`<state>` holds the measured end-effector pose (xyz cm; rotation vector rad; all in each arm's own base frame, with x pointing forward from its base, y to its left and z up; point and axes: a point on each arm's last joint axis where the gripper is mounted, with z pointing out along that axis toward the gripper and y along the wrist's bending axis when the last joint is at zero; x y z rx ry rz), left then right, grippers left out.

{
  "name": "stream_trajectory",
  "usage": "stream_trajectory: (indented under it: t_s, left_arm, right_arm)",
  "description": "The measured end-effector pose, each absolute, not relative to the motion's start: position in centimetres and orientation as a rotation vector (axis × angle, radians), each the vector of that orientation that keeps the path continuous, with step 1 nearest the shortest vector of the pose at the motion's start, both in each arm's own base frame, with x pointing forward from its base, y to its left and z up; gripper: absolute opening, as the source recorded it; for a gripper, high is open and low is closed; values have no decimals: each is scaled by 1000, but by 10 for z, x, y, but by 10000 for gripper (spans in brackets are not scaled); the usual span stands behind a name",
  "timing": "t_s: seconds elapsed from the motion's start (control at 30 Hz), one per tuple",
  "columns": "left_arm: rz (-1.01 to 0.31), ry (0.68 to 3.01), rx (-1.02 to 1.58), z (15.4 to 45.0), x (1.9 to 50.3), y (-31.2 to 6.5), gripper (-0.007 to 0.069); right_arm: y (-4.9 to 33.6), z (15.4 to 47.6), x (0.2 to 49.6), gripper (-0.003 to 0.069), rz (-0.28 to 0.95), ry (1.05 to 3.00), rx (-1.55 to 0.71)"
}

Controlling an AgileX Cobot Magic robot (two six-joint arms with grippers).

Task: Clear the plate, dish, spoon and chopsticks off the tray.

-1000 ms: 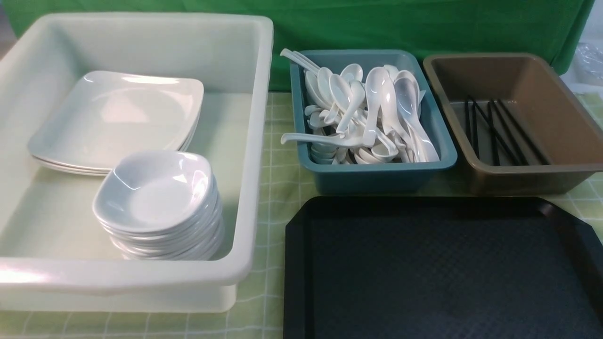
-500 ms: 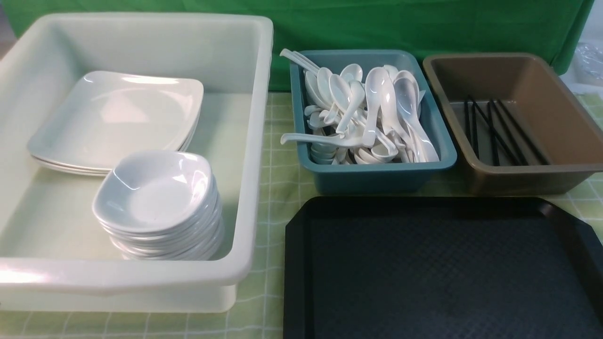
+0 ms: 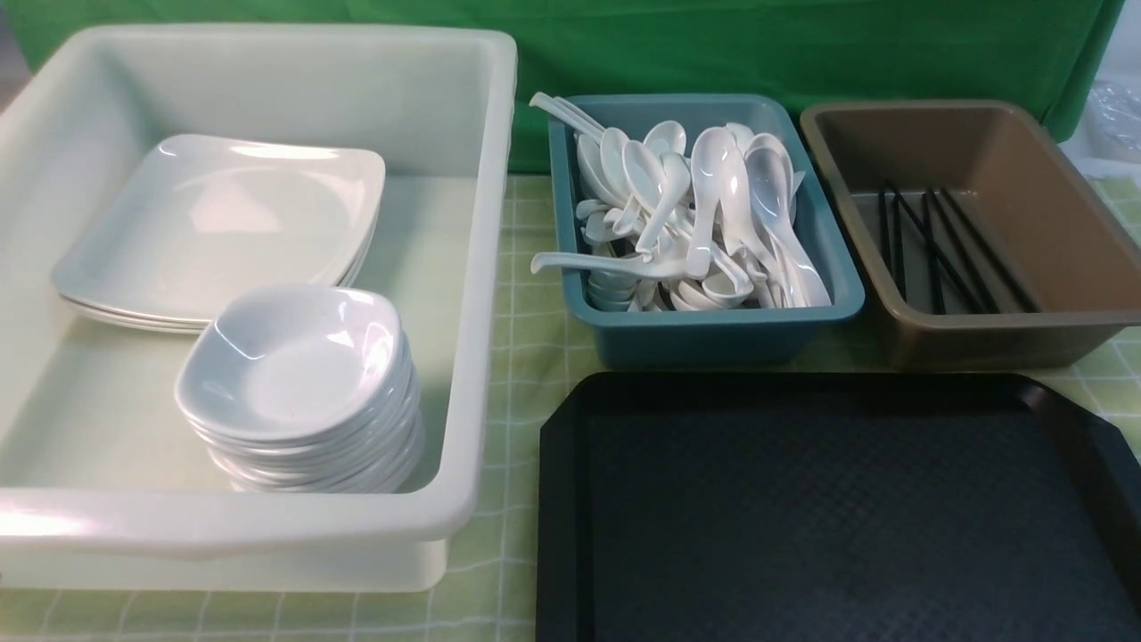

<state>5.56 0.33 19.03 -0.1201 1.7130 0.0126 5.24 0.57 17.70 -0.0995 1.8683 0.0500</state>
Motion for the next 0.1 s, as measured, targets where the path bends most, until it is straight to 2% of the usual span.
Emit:
stream_trajectory:
  t_s: [0.1]
  left_arm:
    - [13, 1713, -120, 190, 56, 3, 10]
  right_arm:
    - [6, 177, 52, 222, 50, 1868, -99]
